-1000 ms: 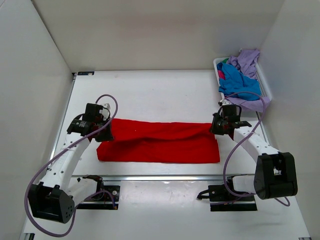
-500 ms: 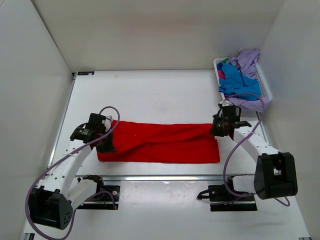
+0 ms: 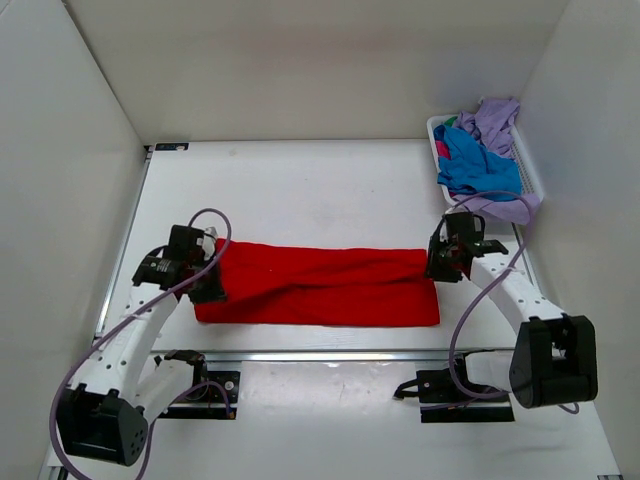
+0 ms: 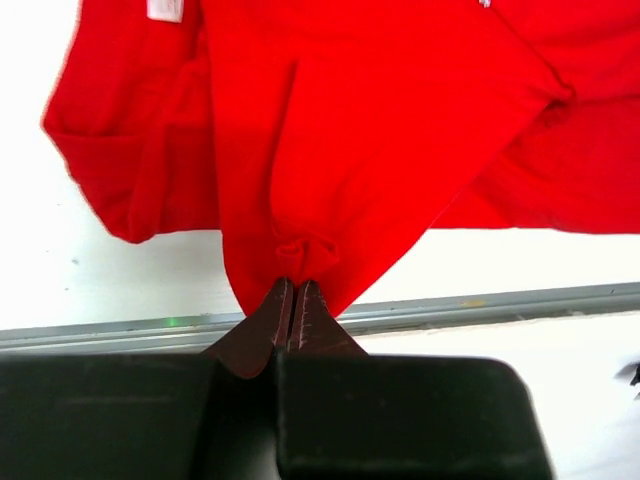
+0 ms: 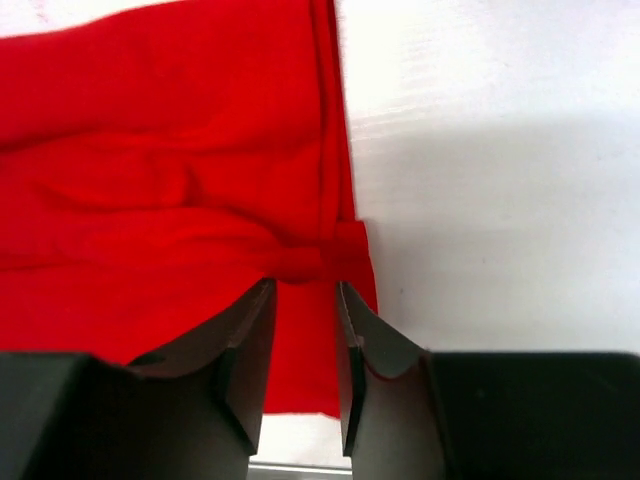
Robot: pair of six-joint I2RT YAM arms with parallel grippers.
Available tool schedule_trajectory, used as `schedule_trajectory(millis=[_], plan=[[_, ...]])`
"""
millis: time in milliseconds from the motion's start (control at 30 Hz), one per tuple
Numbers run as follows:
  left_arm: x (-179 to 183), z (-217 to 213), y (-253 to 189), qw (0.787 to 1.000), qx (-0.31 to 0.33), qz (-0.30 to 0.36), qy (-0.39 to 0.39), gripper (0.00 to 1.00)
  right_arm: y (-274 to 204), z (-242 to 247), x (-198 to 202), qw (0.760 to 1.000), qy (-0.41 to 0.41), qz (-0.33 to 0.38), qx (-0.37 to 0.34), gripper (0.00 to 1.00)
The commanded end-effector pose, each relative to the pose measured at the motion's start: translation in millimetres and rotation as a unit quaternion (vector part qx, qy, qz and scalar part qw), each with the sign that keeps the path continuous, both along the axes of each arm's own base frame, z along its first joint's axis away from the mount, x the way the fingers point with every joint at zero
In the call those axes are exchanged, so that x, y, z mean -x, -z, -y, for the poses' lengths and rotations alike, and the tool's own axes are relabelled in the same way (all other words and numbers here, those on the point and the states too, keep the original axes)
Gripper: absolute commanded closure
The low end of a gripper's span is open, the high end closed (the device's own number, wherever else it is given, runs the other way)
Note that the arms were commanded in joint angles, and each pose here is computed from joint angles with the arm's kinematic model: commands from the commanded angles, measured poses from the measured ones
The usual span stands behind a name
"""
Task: Fold and stack the t-shirts
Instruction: Fold the other side of the tshirt into a rectangle, then rotate the tshirt 90 degrees
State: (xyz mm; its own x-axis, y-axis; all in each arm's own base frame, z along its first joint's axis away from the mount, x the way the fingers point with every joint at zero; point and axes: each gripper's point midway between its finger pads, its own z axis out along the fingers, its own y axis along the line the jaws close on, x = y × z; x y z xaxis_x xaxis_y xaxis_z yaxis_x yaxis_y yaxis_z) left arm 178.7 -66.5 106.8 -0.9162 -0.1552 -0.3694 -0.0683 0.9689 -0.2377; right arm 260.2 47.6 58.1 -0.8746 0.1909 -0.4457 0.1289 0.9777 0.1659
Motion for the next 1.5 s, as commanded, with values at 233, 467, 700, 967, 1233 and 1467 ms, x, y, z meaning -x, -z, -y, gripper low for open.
schedule_trajectory(millis=[233, 467, 700, 967, 1233, 1467], plan=[[-16.0, -9.1, -58.6, 0.993, 0.009, 0.111, -0.047, 0.71, -56.2, 15.9, -30.7, 0.996, -0.003, 0.091, 0.007, 0.56], [-9.8, -1.7, -52.7, 0.990, 0.044, 0.118, -0.066, 0.47, -46.4, -19.1, -56.1, 0.992, -0.084, 0.098, 0.002, 0.67], [-22.7, 21.4, -42.6, 0.985, 0.099, 0.127, -0.068, 0.49, -13.6, -35.1, -60.1, 0.992, -0.103, 0.074, -0.021, 0.81], [-24.0, 31.8, 4.2, 0.988, 0.094, 0.090, -0.080, 0.49, 34.4, -29.2, -64.4, 0.995, -0.103, 0.013, 0.013, 1.00], [-24.1, 23.5, 31.2, 0.992, 0.038, 0.075, -0.098, 0.51, 22.9, 12.2, -89.0, 0.996, -0.002, 0.017, 0.087, 0.92], [-34.6, 13.6, 50.0, 0.993, -0.034, 0.058, -0.094, 0.52, -11.1, -0.6, -103.9, 0.994, -0.024, 0.075, 0.075, 0.82]])
